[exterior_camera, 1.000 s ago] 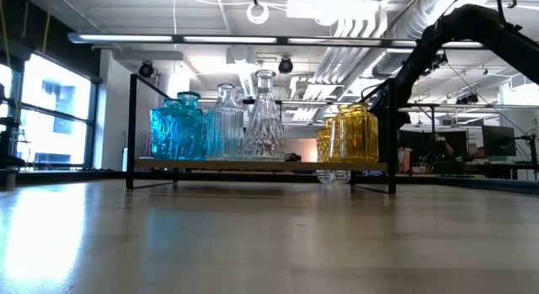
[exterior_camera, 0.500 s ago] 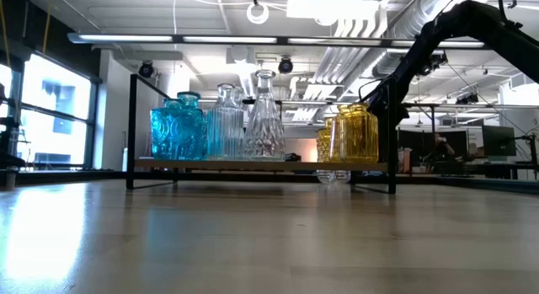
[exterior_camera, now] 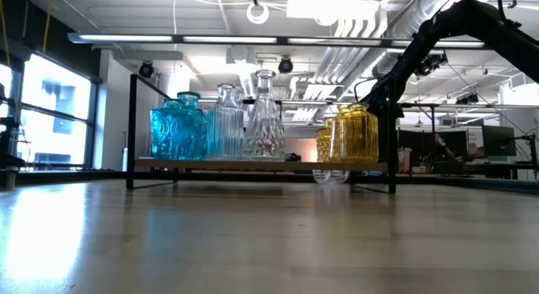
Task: Sort vases onto shelf
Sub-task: Put the transparent vase on the shelf aligned with the other transparent vase
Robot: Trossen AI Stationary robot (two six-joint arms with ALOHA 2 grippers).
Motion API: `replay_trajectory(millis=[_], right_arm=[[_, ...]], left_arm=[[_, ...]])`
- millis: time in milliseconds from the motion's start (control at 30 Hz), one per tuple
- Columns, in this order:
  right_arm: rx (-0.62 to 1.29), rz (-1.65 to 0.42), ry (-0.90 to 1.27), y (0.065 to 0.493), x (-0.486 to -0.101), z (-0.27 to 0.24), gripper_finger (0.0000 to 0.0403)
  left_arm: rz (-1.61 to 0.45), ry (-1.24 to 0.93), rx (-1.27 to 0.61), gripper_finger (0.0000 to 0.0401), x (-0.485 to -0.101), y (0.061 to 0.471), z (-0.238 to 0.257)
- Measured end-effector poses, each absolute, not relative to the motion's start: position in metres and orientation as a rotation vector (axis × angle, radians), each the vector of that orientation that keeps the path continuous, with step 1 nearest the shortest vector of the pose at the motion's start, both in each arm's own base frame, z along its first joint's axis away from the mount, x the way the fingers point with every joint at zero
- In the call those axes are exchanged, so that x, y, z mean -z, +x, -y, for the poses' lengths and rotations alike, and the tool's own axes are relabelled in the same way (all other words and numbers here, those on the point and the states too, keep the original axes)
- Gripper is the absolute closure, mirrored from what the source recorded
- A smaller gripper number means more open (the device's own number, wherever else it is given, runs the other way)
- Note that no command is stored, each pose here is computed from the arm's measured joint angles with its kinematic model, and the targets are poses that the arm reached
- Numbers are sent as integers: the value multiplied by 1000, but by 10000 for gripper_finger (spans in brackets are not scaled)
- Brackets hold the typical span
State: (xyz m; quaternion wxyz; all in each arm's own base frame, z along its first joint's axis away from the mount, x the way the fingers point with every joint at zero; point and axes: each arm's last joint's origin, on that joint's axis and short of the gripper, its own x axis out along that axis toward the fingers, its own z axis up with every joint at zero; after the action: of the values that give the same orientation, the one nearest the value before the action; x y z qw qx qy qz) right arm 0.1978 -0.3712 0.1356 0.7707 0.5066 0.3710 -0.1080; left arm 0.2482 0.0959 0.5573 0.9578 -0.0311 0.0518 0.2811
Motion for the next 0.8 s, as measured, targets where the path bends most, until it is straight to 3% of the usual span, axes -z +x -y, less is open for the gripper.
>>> replay_trajectory(millis=[800], right_arm=[[256, -799, 1153, 210, -137, 367, 194]], left_arm=[[-113, -62, -562, 400, -557, 248, -95]])
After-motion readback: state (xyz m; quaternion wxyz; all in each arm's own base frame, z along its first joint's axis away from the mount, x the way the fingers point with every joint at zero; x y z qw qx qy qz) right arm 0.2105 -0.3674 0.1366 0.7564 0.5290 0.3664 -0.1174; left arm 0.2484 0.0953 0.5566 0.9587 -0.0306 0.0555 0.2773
